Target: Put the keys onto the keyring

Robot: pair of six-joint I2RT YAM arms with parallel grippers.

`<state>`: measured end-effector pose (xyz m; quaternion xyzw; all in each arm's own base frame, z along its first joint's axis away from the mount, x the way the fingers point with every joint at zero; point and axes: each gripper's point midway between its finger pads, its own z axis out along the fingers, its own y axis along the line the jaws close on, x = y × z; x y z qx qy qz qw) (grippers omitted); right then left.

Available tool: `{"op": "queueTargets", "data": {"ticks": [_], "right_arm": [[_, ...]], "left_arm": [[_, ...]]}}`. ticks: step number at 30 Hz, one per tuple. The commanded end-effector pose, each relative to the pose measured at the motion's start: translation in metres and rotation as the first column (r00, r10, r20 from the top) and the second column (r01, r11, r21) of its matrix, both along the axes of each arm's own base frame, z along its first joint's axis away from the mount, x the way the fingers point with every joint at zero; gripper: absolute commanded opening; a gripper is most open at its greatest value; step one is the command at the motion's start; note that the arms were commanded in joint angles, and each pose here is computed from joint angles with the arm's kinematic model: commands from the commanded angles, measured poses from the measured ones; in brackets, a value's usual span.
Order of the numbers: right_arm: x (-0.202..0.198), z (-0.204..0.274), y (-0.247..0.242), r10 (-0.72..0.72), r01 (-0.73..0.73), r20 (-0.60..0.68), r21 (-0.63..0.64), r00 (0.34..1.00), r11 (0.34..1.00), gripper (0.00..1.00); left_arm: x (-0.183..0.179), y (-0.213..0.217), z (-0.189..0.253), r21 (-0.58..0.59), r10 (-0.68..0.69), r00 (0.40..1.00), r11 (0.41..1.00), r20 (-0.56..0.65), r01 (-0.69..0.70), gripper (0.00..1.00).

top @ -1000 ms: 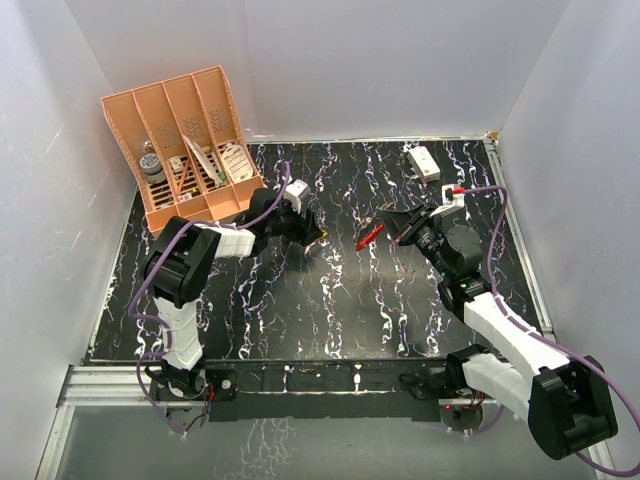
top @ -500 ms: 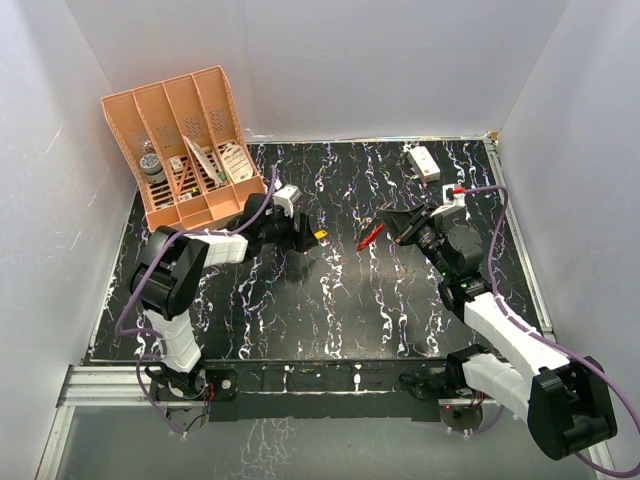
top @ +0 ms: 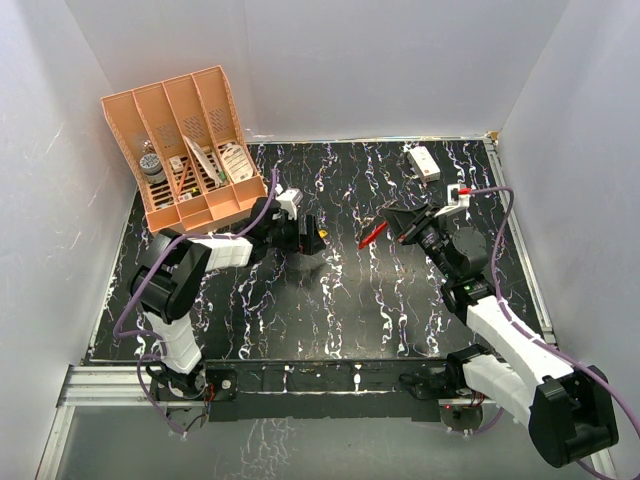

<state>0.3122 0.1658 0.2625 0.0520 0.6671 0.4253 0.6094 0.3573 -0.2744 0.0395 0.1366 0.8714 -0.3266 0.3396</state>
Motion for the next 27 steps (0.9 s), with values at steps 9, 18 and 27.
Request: {"op": "queueTargets", "data": {"ticks": [9, 18, 27], "right_arm": [[-0.002, 0.031, -0.011, -0.044, 0.043, 0.095, 0.015, 0.995, 0.999, 0.0], [-0.003, 0.034, -0.016, -0.056, 0.054, 0.1, 0.017, 0.993, 0.998, 0.0], [-0.004, 0.033, -0.016, -0.052, 0.05, 0.099, 0.02, 0.994, 0.999, 0.0]], "left_arm": [[-0.02, -0.026, -0.021, 0.027, 0.108, 0.987, 0.994, -0.12, -0.105, 0.99], [-0.041, -0.042, -0.029, 0.066, 0.136, 0.974, 0.99, -0.18, -0.126, 0.99], [-0.033, -0.02, -0.004, 0.124, 0.214, 0.973, 0.971, -0.084, -0.203, 0.98]]}}
